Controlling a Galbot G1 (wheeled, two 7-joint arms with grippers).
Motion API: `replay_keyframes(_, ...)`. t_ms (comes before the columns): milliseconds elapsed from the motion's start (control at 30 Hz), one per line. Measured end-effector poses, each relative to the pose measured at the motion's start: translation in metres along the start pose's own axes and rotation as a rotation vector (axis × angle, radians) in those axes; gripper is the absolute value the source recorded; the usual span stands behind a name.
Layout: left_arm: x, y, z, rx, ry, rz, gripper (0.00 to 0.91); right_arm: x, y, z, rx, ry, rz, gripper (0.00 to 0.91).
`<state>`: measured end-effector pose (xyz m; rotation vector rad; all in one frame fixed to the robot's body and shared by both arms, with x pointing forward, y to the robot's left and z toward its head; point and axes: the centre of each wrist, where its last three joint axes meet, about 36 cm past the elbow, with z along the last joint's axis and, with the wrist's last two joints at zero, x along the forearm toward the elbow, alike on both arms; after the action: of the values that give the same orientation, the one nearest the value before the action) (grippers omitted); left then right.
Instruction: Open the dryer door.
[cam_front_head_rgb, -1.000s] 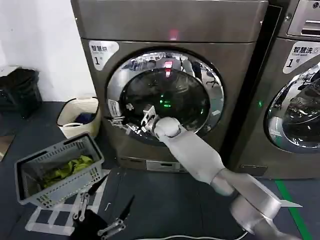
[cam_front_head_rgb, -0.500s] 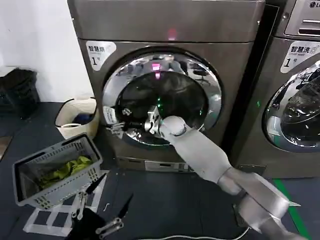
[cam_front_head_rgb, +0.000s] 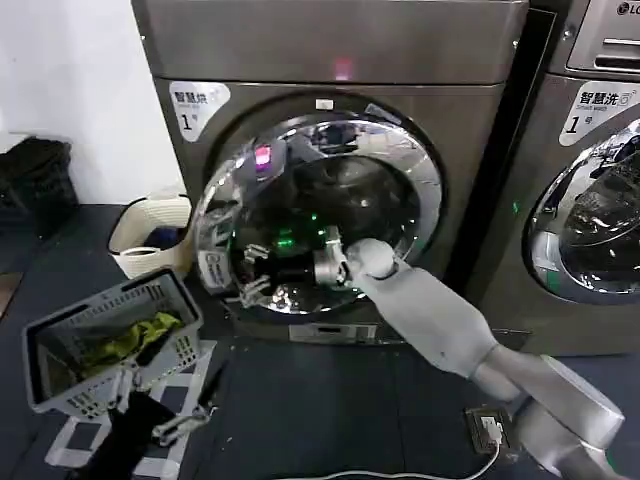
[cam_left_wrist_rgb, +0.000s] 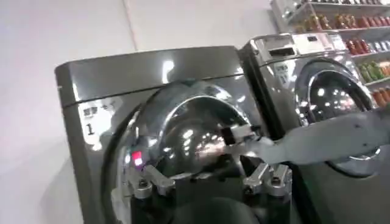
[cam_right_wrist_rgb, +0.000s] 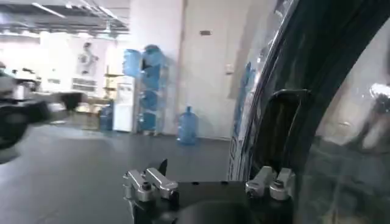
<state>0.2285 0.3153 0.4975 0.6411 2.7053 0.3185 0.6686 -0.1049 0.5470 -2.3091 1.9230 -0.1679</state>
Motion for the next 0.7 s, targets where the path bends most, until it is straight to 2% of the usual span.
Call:
replay_keyframes(233,-0.001,0.021,0.003,0.061,-0.017,-0.046,0.907,0.022,0.014,-0.002,0.002,0.012,-0.057,0.907)
replay_keyframes(467,-0.004,0.055,0.005,0.090,-0.027,-0.091,0.907,0.038,0.030,-0.010,-0.011,0.008,-0.090,0.907)
replay_keyframes(700,-0.027,0.086,0.013,0.083,-0.025,-0.055,0.907,0.044,0.049,-0.023,0.003,0.007,-0.171,0.907)
